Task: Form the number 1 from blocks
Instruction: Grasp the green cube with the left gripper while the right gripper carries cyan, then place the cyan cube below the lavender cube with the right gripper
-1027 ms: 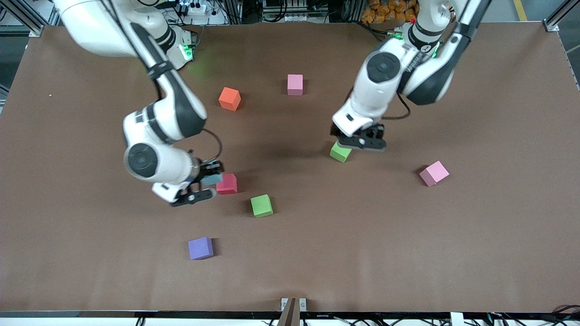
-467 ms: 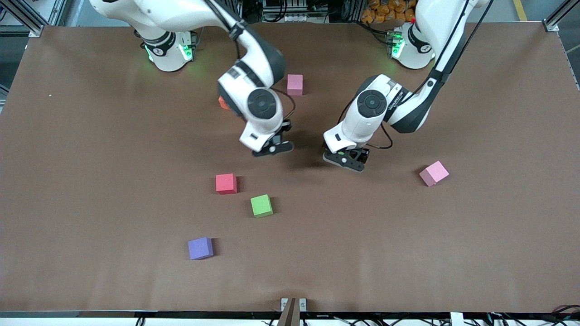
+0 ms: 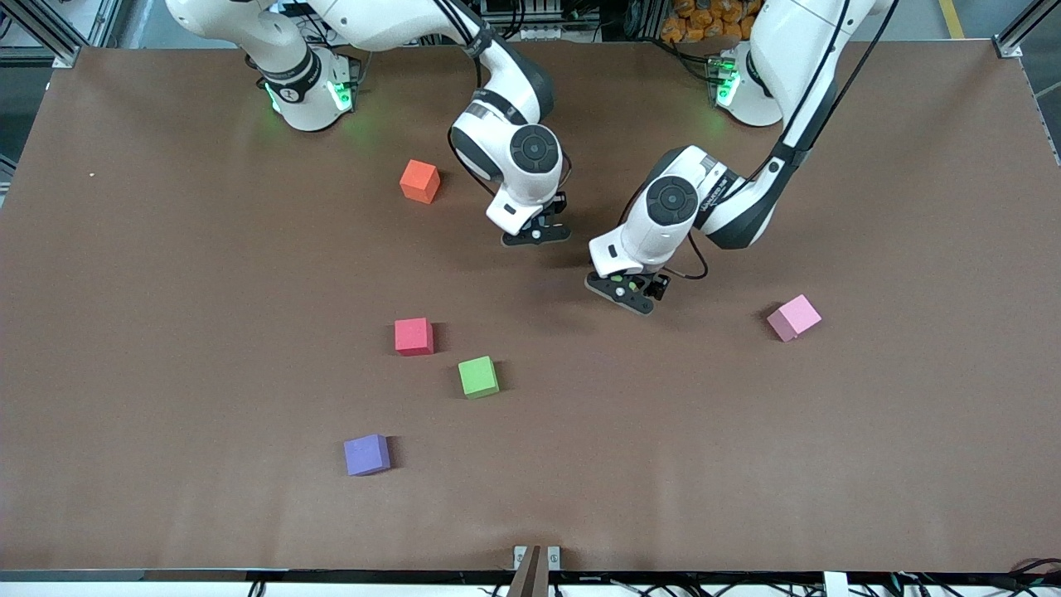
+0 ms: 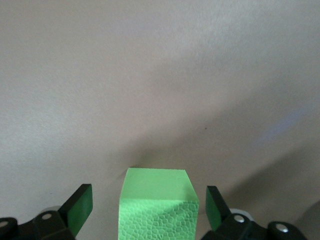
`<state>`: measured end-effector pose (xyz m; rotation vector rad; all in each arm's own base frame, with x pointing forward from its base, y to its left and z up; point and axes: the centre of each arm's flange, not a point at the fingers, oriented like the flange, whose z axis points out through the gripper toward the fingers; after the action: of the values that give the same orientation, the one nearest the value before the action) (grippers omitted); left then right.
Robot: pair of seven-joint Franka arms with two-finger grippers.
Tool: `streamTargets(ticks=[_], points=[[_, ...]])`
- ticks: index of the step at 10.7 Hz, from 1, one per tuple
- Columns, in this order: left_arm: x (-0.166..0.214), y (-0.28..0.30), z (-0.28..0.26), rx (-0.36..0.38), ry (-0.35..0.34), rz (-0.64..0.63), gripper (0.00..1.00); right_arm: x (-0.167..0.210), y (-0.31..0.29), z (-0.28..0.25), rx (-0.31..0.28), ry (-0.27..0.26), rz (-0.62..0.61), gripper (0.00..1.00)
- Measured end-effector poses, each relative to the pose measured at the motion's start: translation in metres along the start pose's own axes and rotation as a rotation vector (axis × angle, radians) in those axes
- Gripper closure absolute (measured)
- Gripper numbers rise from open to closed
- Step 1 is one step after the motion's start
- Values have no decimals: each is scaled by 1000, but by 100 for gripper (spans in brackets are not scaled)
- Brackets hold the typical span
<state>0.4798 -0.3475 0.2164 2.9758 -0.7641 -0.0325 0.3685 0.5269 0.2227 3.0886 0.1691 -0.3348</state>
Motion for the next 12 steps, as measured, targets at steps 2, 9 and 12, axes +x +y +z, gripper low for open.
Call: streamTargets(ticks=[2, 9, 12], points=[[-11, 0, 13, 1, -28, 2, 0, -11, -7, 9, 5, -14, 21, 40], [-22, -11, 23, 12, -54, -13, 38, -41, -20, 34, 29, -39, 57, 40], [-19, -28, 4, 32, -48, -38, 38, -57, -31, 36, 38, -50, 62, 40]])
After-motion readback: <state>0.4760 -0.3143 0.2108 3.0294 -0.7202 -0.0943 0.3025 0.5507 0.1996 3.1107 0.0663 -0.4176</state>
